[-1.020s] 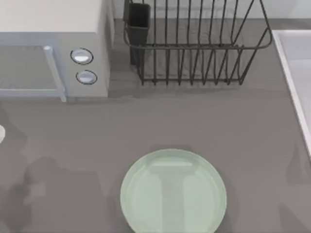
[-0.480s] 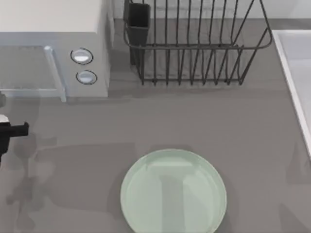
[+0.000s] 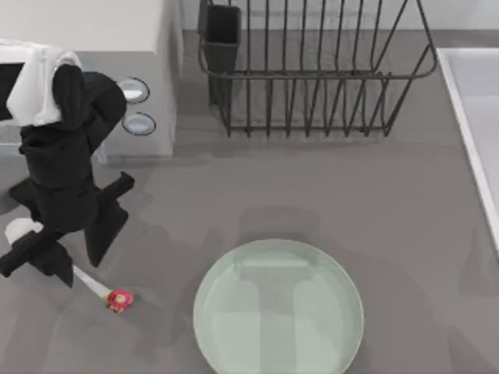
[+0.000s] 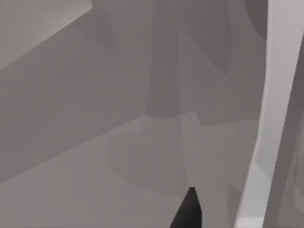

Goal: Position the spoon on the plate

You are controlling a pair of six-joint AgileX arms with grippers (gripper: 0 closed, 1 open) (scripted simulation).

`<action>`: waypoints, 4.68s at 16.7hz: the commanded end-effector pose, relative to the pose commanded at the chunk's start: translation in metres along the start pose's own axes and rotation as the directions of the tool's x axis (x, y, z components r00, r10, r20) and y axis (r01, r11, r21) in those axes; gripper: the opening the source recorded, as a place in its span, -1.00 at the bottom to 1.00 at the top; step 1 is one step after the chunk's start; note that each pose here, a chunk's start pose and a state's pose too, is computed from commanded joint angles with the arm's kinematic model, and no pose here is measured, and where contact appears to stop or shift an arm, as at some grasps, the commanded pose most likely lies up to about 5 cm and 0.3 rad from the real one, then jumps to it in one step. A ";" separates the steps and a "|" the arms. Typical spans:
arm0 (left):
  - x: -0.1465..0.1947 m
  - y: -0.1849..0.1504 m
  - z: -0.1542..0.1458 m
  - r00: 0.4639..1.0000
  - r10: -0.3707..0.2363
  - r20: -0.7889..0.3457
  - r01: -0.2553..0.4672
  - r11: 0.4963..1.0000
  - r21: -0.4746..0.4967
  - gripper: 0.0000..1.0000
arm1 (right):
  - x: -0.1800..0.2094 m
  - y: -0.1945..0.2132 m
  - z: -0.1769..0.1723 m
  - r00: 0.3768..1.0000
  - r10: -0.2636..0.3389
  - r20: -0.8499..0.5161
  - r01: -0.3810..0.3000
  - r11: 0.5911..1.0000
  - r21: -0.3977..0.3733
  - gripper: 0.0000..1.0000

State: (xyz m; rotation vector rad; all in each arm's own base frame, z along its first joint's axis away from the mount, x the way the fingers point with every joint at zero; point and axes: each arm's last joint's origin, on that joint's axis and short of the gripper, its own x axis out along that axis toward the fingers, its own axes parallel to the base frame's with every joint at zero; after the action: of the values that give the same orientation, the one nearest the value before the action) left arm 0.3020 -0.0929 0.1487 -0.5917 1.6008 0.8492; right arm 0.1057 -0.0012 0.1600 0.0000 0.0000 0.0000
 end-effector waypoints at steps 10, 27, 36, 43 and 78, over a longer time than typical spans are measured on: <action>-0.017 -0.062 -0.146 0.992 -0.102 0.067 0.122 0.855 -0.505 -1.00 | 0.000 0.000 0.000 1.000 0.000 0.000 0.000 1.000 0.000 1.00; -0.034 -0.059 -0.214 0.979 -0.191 0.070 0.195 0.788 -0.584 -1.00 | 0.000 0.000 0.000 1.000 0.000 0.000 0.000 1.000 0.000 1.00; -0.047 -0.028 -0.241 0.982 -0.186 0.030 0.179 0.872 -0.456 -1.00 | 0.000 0.000 0.000 1.000 0.000 0.000 0.000 1.000 0.000 1.00; -0.049 -0.030 -0.244 0.975 -0.223 0.006 0.201 0.864 -0.462 -1.00 | 0.000 0.000 0.000 1.000 0.000 0.000 0.000 1.000 0.000 1.00; 0.012 -0.073 -0.208 0.977 -0.198 0.075 0.203 0.773 -0.601 1.00 | 0.000 0.000 0.000 1.000 0.000 0.000 0.000 1.000 0.000 1.00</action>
State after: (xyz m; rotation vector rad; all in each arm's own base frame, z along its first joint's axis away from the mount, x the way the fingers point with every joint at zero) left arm 0.2288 -0.3012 0.1353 -1.1940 1.2051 1.2067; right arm 0.1057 -0.0012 0.1600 0.0000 0.0000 0.0000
